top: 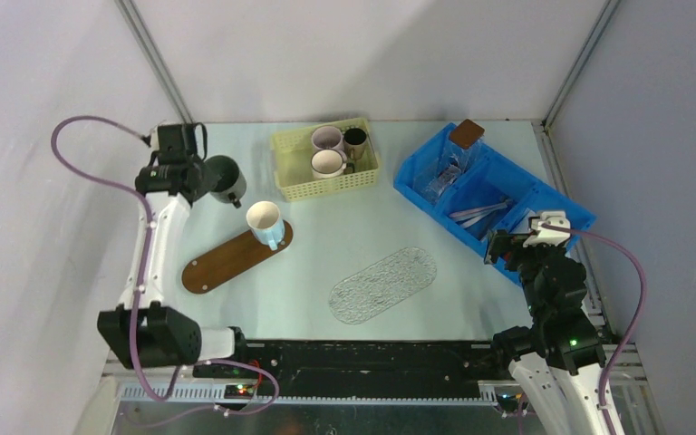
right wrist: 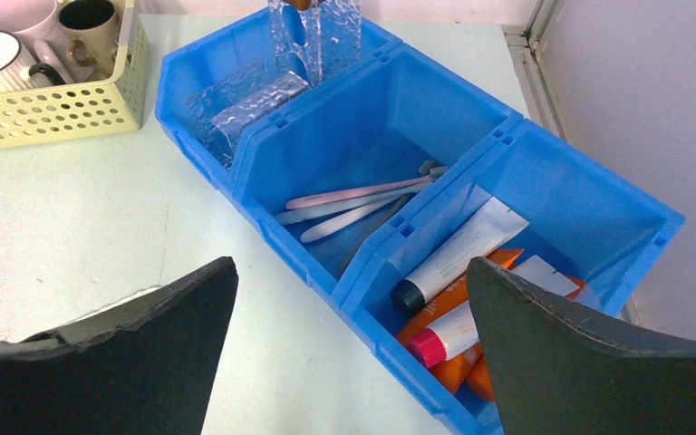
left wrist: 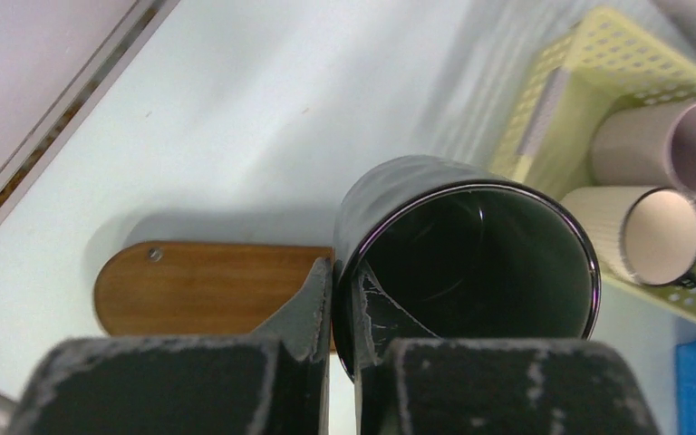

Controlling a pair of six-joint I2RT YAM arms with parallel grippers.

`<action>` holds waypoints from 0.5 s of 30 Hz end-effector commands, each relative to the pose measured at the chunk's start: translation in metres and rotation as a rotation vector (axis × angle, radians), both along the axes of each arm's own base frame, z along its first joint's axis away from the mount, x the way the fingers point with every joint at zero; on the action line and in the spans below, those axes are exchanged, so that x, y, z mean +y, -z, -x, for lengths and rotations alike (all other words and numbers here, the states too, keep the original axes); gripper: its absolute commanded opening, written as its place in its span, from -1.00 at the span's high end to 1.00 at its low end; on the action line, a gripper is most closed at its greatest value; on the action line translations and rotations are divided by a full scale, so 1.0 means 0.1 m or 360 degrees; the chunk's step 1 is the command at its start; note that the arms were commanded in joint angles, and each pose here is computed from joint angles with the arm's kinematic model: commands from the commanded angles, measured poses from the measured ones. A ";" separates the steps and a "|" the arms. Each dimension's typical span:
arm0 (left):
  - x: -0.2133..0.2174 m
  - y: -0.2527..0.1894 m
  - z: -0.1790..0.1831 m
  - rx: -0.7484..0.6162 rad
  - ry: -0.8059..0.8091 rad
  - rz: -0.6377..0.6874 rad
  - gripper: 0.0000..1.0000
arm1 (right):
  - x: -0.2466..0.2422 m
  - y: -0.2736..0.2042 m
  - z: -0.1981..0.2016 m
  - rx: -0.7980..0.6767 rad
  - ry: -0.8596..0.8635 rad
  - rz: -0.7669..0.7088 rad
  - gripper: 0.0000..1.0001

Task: Prepare toiletry sets of a toothbrush and toothpaste on the tray
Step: Pick up the cup from the storage box, then place the cup on the tray.

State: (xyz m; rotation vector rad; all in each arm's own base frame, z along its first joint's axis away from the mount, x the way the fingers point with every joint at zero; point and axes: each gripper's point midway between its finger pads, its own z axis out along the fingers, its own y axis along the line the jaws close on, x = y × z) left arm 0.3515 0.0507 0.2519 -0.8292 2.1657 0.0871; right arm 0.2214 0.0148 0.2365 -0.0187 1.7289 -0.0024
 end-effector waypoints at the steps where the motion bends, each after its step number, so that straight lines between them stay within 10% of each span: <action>1: 0.08 -0.18 0.29 -0.0174 0.0002 -0.0020 1.00 | 0.06 -0.06 -0.04 -0.0050 -0.0040 -0.0009 -1.00; 15: 0.25 0.45 0.91 -0.0029 -0.0056 0.0033 1.00 | 0.13 -0.03 -0.06 -0.0034 -0.0094 -0.0004 -1.00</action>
